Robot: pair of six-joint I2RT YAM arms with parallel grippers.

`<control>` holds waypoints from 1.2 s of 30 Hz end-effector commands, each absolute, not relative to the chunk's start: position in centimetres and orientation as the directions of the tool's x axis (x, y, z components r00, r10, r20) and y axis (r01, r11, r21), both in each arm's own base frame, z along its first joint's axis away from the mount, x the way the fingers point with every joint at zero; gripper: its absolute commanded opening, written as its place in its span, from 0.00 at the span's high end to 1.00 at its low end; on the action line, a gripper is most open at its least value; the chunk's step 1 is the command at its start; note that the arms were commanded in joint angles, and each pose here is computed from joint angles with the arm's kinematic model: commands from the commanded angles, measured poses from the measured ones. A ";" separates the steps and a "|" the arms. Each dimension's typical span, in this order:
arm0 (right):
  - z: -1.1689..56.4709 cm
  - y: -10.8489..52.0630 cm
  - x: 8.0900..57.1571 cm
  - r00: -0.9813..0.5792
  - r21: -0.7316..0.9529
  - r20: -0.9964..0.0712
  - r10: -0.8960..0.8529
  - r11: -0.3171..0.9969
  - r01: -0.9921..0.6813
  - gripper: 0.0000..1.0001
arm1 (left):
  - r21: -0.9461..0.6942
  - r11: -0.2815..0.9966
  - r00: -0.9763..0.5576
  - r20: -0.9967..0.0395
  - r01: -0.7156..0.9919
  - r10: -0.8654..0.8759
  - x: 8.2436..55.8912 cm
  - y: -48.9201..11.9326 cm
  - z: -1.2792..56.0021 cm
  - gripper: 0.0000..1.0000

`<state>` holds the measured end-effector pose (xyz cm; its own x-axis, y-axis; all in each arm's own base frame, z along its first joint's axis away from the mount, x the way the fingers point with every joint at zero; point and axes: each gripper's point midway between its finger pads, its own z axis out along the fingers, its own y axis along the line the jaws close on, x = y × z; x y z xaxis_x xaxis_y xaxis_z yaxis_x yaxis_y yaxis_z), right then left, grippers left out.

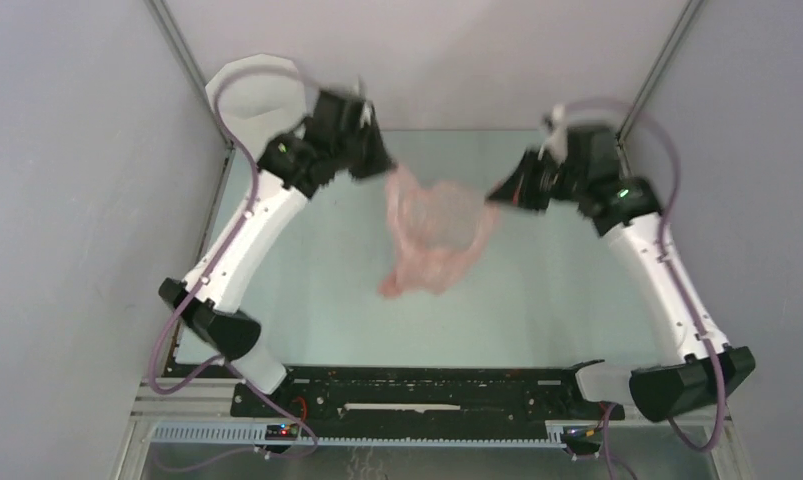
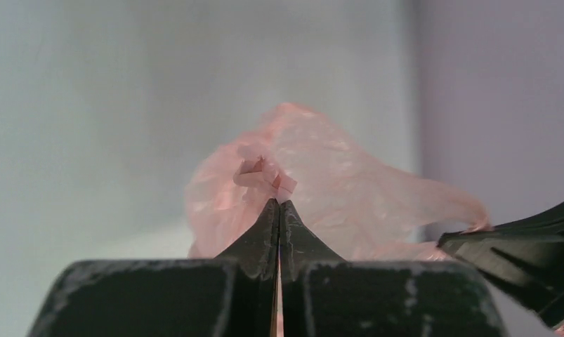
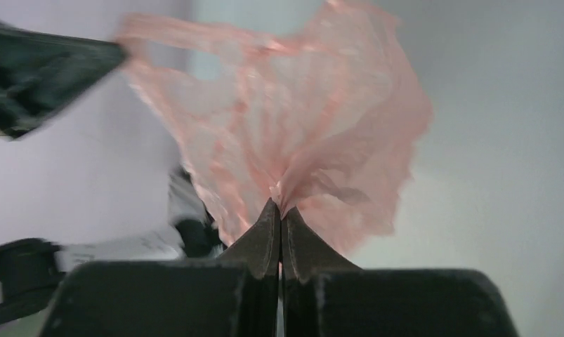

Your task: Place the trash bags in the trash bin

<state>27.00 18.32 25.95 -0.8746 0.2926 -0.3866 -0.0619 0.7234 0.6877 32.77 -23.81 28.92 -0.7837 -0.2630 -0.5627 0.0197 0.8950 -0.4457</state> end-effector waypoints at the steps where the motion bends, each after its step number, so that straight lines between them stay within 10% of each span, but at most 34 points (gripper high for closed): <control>1: 48.4 18.7 26.1 -0.517 0.552 -0.804 0.292 0.690 -0.468 1.00 | -0.587 0.656 -0.307 -0.809 0.476 -0.501 29.1 -24.1 59.1 1.00; 6: 51.3 18.7 22.4 -0.256 0.381 -0.924 0.283 0.721 -0.579 1.00 | -0.529 0.784 -0.308 -0.843 0.324 -0.442 27.8 -23.7 50.3 1.00; 13: 18.9 18.7 22.1 -0.795 0.623 -0.512 0.326 0.778 -0.082 1.00 | -0.429 0.888 -0.859 -0.381 -0.165 -0.343 23.1 -19.6 15.6 1.00; 19: 19.2 21.5 20.8 -0.745 0.643 -0.577 0.337 0.749 -0.160 1.00 | -0.426 0.903 -0.825 -0.489 -0.057 -0.282 25.9 -20.8 23.7 1.00; 28: 50.6 16.0 19.5 -0.264 0.480 -0.877 0.401 0.713 -0.511 1.00 | -0.609 0.671 -0.458 -0.783 0.423 -0.421 29.6 -26.7 54.6 1.00; 32: 51.5 14.3 17.8 -0.105 0.400 -0.903 0.417 0.725 -0.561 1.00 | -0.520 0.807 -0.447 -0.814 0.279 -0.370 28.8 -22.8 47.0 1.00; 36: 35.0 16.4 20.2 -0.431 0.488 -0.846 0.313 0.781 -0.391 1.00 | -0.557 0.830 -0.667 -0.619 0.002 -0.414 26.2 -20.5 29.5 1.00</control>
<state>13.72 12.08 54.71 -0.0333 0.5665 -0.8234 -0.6366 0.6231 0.4544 26.56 -22.82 44.19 -0.5203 -0.3964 -0.7564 0.2810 0.7569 -0.5900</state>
